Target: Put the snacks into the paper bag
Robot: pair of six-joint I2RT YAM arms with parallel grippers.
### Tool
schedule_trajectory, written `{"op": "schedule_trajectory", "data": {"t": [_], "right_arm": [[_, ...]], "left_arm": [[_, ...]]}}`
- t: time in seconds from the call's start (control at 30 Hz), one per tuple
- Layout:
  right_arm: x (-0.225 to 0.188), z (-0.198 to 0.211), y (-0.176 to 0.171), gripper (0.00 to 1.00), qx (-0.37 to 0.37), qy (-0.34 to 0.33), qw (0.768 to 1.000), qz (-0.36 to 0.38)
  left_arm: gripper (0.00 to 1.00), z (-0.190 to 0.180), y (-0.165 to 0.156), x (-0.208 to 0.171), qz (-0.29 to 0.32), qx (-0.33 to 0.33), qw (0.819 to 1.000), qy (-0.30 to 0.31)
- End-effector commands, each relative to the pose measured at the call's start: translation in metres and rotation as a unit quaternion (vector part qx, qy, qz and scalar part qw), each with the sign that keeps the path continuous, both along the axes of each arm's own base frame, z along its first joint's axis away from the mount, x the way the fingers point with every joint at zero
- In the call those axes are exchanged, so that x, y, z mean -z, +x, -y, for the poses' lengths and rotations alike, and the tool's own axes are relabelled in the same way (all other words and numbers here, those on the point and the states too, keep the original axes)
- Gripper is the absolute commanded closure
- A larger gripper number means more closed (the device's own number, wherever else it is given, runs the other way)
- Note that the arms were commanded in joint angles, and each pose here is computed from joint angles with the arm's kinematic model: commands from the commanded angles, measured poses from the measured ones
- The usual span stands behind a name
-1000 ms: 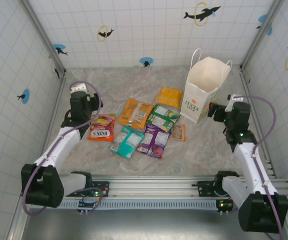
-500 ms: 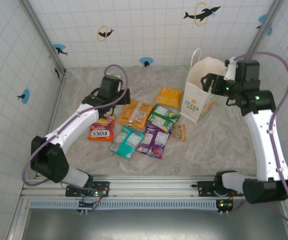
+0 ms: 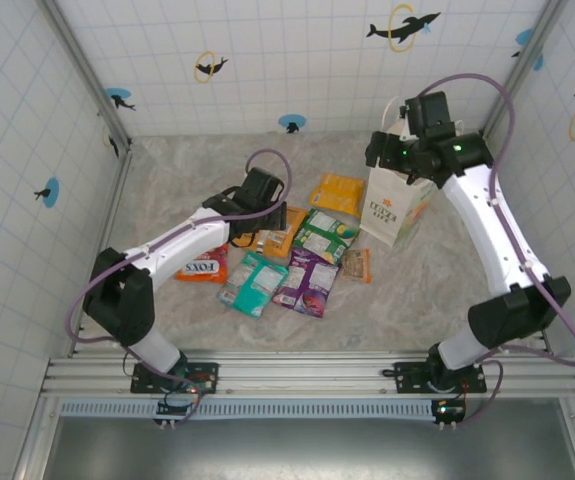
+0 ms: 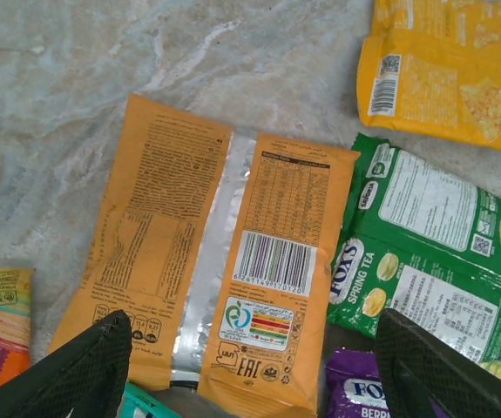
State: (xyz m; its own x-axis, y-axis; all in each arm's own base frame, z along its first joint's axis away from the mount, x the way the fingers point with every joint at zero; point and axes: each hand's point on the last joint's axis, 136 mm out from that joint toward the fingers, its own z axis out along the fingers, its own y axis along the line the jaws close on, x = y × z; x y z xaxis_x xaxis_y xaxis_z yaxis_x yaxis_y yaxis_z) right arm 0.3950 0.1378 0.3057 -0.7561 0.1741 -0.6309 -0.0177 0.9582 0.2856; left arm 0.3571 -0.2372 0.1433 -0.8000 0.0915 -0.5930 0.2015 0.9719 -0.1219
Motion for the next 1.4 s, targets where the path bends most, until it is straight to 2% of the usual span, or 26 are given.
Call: {"op": "schedule_trajectory", "data": {"t": [0.0,0.2,0.43,0.7,0.87,0.97,1.37], "right_arm": [[-0.011,0.002,0.023,0.11,0.034,-0.003,0.999,0.033],[0.017,-0.004,0.052,0.19,0.049,-0.011,0.999,0.017],[0.031,-0.015,0.082,0.33,0.046,-0.011,0.999,0.018],[0.05,-0.007,0.088,0.6,0.053,-0.049,0.997,0.004],[0.038,-0.001,0.078,0.89,0.042,-0.068,0.997,0.011],[0.034,0.003,0.065,1.0,0.026,-0.081,0.996,0.0],[0.021,0.013,-0.001,1.0,-0.048,-0.112,0.992,-0.022]], "left_arm": [[0.25,-0.002,0.005,-0.005,0.005,-0.009,1.0,0.01],[0.25,-0.001,0.01,-0.006,0.01,-0.005,1.0,0.02],[0.25,-0.002,0.01,0.0,0.005,0.001,0.999,0.032],[0.24,0.0,0.009,-0.004,0.005,0.005,1.0,0.025],[0.24,-0.002,0.009,-0.007,0.007,0.004,1.0,0.028],[0.24,-0.005,0.007,-0.006,0.006,0.001,0.999,0.033],[0.25,-0.008,-0.009,0.0,-0.012,0.0,1.0,0.014]]}}
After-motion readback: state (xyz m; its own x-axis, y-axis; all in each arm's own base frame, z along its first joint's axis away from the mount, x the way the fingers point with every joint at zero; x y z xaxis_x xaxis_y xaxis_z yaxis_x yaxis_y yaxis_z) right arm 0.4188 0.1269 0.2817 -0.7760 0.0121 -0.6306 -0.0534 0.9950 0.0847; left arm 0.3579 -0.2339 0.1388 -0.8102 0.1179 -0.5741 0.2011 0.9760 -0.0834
